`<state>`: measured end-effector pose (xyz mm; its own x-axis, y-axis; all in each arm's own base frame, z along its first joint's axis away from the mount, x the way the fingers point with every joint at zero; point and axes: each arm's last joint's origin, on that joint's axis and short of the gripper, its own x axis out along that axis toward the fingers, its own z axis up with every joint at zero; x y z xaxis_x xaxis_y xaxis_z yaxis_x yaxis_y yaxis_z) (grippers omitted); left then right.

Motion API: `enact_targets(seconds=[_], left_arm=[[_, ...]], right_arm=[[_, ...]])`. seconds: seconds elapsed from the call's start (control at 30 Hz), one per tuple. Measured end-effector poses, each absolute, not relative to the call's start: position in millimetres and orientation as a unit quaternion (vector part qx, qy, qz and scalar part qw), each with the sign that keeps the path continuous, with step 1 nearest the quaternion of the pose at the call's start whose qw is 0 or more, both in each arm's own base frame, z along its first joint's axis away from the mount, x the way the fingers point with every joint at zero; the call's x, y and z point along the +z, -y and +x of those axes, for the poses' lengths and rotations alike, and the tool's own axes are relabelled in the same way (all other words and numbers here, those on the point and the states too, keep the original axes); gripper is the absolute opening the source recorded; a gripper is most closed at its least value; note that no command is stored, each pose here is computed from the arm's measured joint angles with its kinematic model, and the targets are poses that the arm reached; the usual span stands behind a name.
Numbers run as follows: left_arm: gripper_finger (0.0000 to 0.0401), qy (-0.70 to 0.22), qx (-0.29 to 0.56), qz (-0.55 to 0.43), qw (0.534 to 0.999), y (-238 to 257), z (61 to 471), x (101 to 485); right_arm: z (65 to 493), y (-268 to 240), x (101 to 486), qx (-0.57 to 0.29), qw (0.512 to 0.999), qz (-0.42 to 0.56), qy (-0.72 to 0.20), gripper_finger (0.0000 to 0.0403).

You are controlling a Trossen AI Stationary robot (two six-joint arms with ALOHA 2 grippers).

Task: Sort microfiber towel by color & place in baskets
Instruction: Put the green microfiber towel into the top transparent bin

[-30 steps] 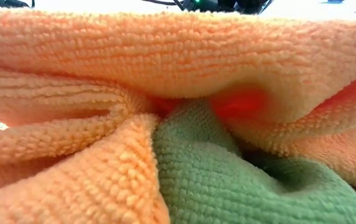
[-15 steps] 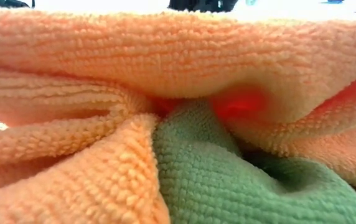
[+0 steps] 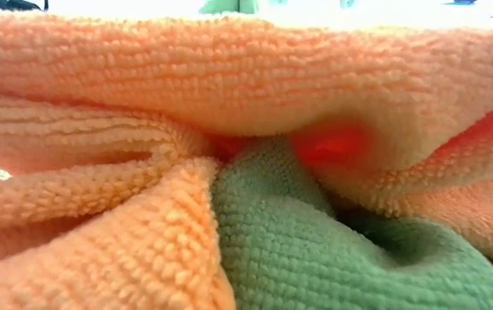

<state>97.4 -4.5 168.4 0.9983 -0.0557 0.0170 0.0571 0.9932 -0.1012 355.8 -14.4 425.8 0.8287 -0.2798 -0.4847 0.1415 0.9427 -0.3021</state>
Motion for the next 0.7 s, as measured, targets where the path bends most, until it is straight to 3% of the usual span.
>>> enact_targets(seconds=[0.33,0.7], left_arm=[[0.0,0.007,-0.028,-0.051,0.998,4,97,168],[0.0,0.007,-0.028,-0.051,0.998,5,97,168]], right_arm=[[335,58,482,-0.182,0.955,-0.14,-0.188,0.0],[333,141,471,-0.187,0.962,-0.099,-0.173,0.0]])
